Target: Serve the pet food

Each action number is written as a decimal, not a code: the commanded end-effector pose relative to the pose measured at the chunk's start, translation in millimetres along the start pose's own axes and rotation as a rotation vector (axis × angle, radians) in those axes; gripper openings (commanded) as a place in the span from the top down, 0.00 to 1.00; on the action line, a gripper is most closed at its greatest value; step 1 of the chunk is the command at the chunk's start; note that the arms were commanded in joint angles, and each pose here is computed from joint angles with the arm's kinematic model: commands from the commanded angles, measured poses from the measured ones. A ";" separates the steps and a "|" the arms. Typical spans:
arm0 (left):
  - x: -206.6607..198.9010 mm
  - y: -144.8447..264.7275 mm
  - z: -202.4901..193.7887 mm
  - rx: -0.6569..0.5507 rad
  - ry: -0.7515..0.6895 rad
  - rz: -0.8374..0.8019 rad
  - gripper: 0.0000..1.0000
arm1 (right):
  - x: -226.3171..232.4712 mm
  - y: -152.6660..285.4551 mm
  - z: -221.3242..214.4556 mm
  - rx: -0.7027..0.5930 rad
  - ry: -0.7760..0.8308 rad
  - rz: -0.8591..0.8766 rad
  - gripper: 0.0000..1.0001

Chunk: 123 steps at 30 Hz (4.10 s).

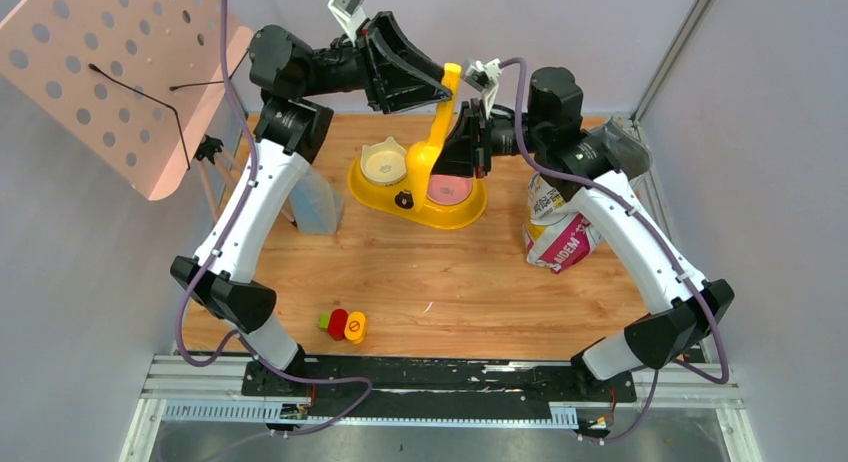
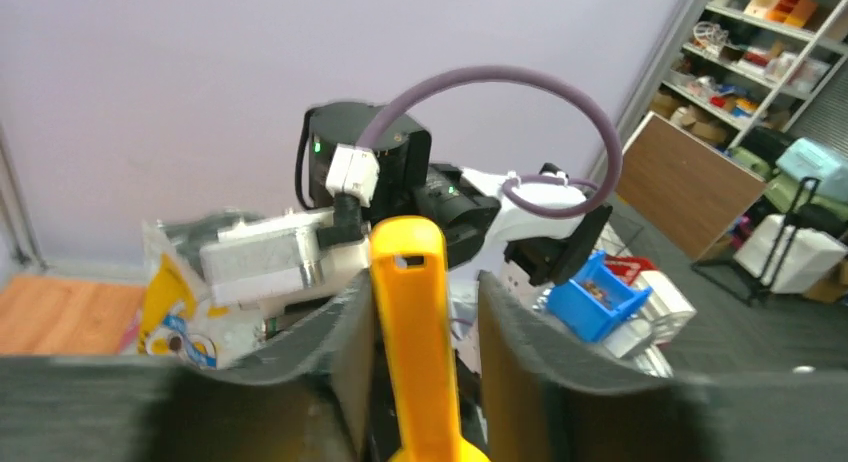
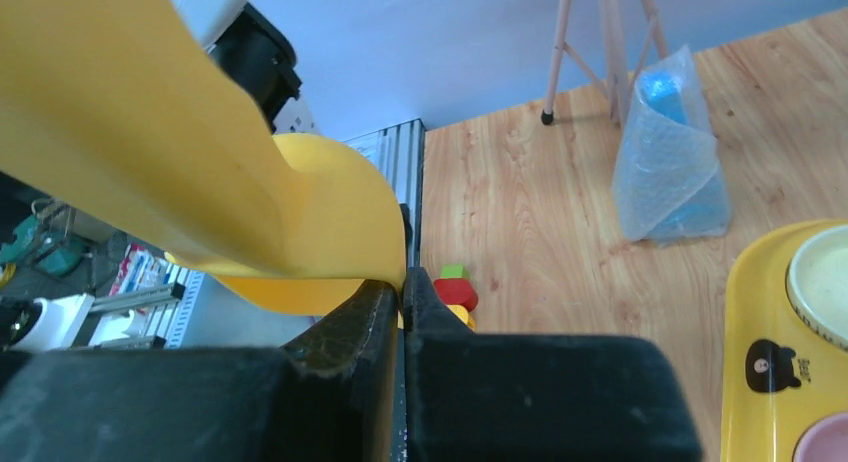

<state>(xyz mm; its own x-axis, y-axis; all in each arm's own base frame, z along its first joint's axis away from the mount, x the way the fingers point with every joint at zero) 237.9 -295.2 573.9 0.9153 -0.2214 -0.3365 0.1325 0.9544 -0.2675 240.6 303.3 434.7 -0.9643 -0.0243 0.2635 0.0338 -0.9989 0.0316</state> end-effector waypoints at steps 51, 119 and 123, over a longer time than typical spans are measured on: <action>66.3 185.8 -130.6 0.674 -0.676 0.818 0.08 | -100.9 165.0 -134.3 1.063 0.357 -0.561 1.00; 126.1 83.2 -122.7 0.121 0.364 0.372 1.00 | -38.8 114.5 -57.1 0.249 0.132 -0.399 0.46; 112.4 80.6 -121.8 0.139 0.395 0.298 1.00 | -33.8 114.8 -47.8 0.096 0.321 -0.491 0.36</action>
<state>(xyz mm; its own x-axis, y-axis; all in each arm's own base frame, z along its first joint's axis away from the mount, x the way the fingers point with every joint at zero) 337.9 -271.6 361.3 0.6252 0.1720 -0.7613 -0.1511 0.9836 0.0982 275.9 161.3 328.5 -0.8470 0.5243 0.0879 -0.4267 -0.7690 0.4761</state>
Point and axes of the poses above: each gripper's point midway between its finger pads, its own y axis back along the fingers, its own x axis along the line the jaws close on, z = x × y, the point moved 2 cm from there along y, back along the fingers, and after that the axes turned 5 degrees about y, right-handed, at the moved point
